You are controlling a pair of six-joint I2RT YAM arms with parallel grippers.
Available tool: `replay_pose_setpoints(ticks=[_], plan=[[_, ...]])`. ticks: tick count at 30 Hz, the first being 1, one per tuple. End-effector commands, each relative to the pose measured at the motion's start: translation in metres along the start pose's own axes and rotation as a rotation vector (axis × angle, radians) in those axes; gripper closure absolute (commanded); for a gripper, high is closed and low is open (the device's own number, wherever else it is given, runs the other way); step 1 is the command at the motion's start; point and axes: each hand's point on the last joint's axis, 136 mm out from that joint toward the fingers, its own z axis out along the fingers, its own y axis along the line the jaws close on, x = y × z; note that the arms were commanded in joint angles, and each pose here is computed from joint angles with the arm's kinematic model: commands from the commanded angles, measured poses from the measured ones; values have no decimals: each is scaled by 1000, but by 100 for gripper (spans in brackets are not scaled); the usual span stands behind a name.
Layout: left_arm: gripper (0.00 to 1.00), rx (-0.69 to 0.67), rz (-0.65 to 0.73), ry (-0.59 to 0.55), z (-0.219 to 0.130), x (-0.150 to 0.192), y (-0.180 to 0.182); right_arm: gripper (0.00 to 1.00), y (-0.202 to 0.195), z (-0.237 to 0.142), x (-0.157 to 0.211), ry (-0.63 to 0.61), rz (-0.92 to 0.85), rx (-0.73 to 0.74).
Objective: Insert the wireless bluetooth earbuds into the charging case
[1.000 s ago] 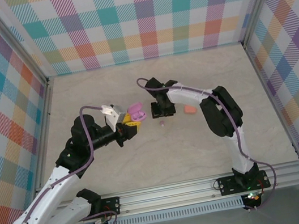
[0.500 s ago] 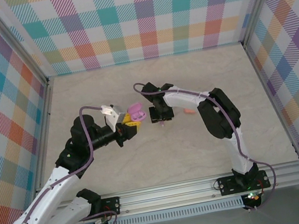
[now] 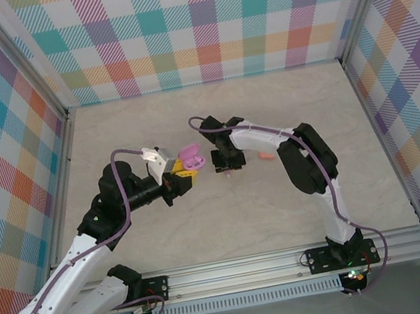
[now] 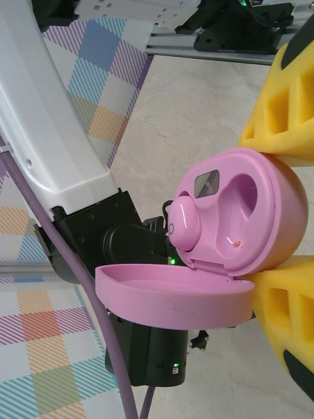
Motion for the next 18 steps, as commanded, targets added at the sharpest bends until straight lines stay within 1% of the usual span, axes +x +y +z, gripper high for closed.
replay_pose_setpoints(ticks=[1,8,11,15,18], plan=[[87,14,25,-21,-4,-6,-5,64,-8,14,16,53,6,47],[87,13,26,-24,-4,-7,-5,68,-4,17,19,62,-1,42],[87,13,24,-21,-4,-5,-5,72,-4,16,18,62,-5,42],[87,10,25,-22,-5,-4,-5,80,-2,9,15,37,-15,30],[87,9,26,-23,-4,-4,-4,82,0,-3,9,4,-26,15]])
